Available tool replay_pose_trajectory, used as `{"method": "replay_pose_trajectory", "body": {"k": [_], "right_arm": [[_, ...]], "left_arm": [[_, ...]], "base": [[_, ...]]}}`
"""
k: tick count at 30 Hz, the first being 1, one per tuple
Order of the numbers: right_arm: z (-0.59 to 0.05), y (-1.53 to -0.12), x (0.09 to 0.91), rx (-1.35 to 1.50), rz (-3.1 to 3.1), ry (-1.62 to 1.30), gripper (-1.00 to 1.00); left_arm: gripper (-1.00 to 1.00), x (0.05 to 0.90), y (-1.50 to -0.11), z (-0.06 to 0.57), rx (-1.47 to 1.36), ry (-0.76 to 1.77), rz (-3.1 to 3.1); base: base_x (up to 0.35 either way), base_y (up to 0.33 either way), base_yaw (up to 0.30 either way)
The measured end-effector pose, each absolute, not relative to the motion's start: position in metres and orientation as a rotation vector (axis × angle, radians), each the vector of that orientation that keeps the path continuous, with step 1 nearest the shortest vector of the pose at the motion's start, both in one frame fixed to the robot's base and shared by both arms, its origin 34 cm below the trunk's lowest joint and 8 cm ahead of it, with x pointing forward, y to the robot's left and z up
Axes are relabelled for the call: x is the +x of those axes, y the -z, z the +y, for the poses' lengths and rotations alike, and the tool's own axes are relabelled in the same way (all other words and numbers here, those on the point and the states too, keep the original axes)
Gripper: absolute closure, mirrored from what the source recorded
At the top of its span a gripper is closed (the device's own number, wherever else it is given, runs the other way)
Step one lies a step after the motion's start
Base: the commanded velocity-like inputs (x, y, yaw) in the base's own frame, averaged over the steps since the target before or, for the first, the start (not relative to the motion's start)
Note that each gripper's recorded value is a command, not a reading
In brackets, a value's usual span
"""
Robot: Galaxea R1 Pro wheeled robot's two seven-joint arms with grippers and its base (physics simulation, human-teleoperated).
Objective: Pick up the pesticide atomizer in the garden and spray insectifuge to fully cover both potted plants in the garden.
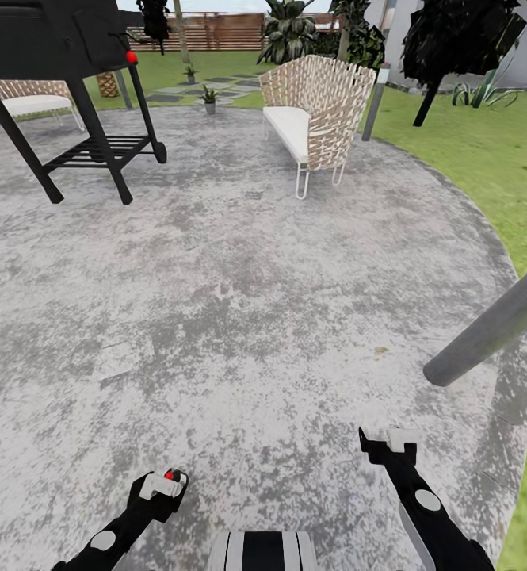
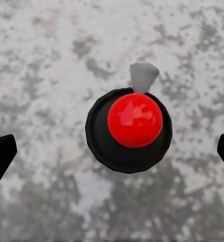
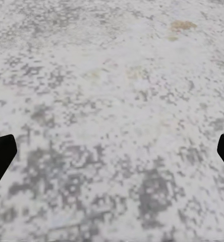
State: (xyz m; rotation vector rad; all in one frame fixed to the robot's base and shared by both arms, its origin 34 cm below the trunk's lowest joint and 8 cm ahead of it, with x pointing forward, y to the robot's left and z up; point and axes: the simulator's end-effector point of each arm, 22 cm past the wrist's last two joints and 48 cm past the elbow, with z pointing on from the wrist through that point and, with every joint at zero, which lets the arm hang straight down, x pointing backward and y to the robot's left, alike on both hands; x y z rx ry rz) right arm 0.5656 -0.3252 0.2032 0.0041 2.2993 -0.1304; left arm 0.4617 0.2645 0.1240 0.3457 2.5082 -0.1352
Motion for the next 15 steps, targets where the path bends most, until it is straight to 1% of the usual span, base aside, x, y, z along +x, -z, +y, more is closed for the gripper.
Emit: {"method": "replay_pose_trajectory", "body": {"k": [15], "right_arm": [[-0.325, -0.1991, 0.5632, 0.003, 2.307, 0.13, -1.0]], "left_arm": [[-1.0, 0.4583, -0.1205, 0.2642, 0.349, 0.138, 2.517]], "base": [[0.0, 0.0, 0.0]]}}
